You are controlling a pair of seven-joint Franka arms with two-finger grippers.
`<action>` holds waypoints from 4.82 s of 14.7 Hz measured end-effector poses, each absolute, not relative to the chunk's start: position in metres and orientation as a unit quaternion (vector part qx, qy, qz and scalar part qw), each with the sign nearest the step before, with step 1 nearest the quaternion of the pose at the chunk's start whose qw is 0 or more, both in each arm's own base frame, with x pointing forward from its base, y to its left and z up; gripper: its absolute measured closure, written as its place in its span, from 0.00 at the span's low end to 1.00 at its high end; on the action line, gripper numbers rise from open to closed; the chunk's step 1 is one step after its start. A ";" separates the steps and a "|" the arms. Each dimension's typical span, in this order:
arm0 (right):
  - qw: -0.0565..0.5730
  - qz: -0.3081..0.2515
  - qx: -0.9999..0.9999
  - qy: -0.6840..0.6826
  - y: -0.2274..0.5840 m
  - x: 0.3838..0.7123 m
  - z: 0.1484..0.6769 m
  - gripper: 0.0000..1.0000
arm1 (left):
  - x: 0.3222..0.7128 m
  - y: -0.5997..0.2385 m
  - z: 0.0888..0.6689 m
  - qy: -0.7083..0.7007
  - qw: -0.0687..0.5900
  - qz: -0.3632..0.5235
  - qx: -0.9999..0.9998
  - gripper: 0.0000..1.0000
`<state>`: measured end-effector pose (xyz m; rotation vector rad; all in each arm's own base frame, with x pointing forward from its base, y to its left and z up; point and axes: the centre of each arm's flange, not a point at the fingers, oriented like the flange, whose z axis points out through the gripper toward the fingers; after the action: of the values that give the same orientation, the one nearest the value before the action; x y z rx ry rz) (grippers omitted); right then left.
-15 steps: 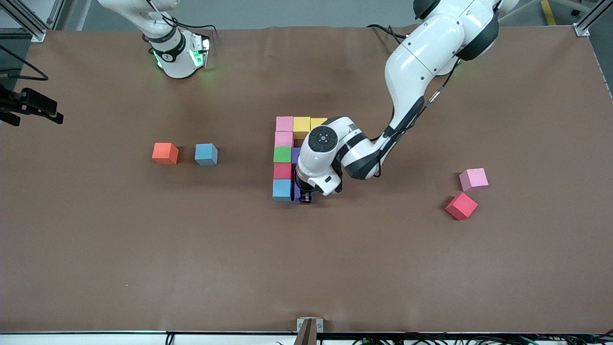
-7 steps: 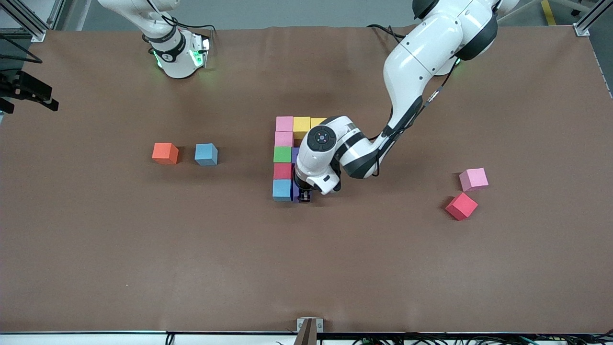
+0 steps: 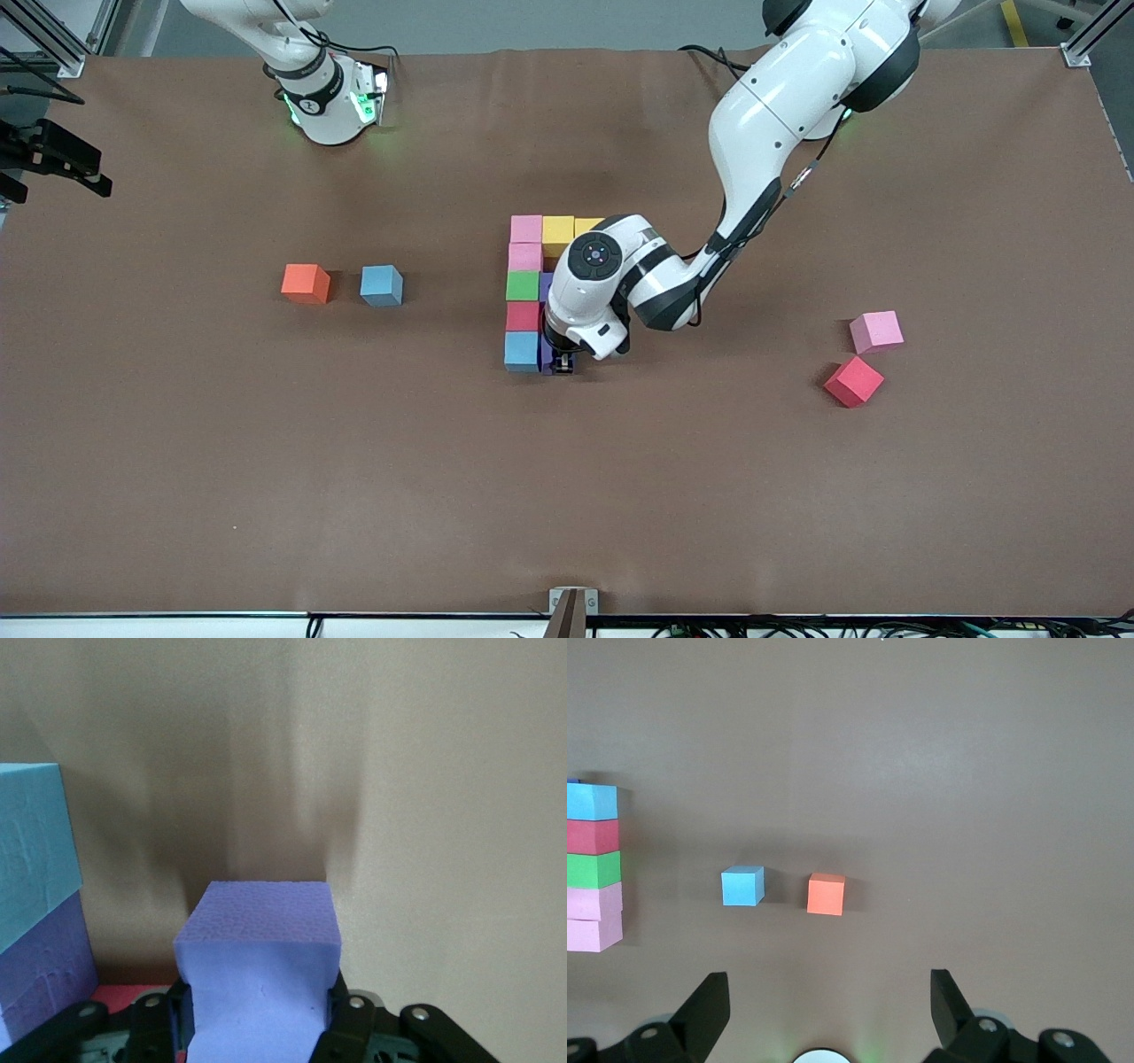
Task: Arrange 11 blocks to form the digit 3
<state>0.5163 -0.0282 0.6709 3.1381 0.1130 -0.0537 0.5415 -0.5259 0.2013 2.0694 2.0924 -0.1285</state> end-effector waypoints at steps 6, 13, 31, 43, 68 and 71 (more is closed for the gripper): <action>0.016 -0.011 0.999 0.034 -0.032 0.518 0.672 0.00 | 0.541 -0.527 0.200 0.707 0.100 -0.045 0.699 0.33; -0.008 -0.022 1.000 0.015 -0.036 0.515 0.667 0.00 | 0.546 -0.527 0.201 0.709 0.108 -0.047 0.695 0.00; -0.001 -0.021 1.000 0.015 -0.037 0.515 0.668 0.00 | 0.598 -0.364 0.327 0.593 -0.028 -0.086 0.800 0.00; 0.000 -0.014 1.000 0.015 -0.037 0.516 0.669 0.00 | 0.614 -0.172 0.297 0.423 -0.049 -0.027 0.905 0.00; -0.003 -0.013 1.000 0.016 -0.032 0.503 0.681 0.00 | 0.633 -0.022 0.222 0.408 -0.032 0.006 0.913 0.00; -0.003 -0.013 1.000 0.015 -0.034 0.503 0.681 0.00 | 0.630 -0.022 0.217 0.405 -0.032 0.005 0.914 0.00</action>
<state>0.5027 -0.0337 0.6810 3.1475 0.0472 -0.0408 0.6302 -0.0219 0.2170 2.9305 1.2988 0.0153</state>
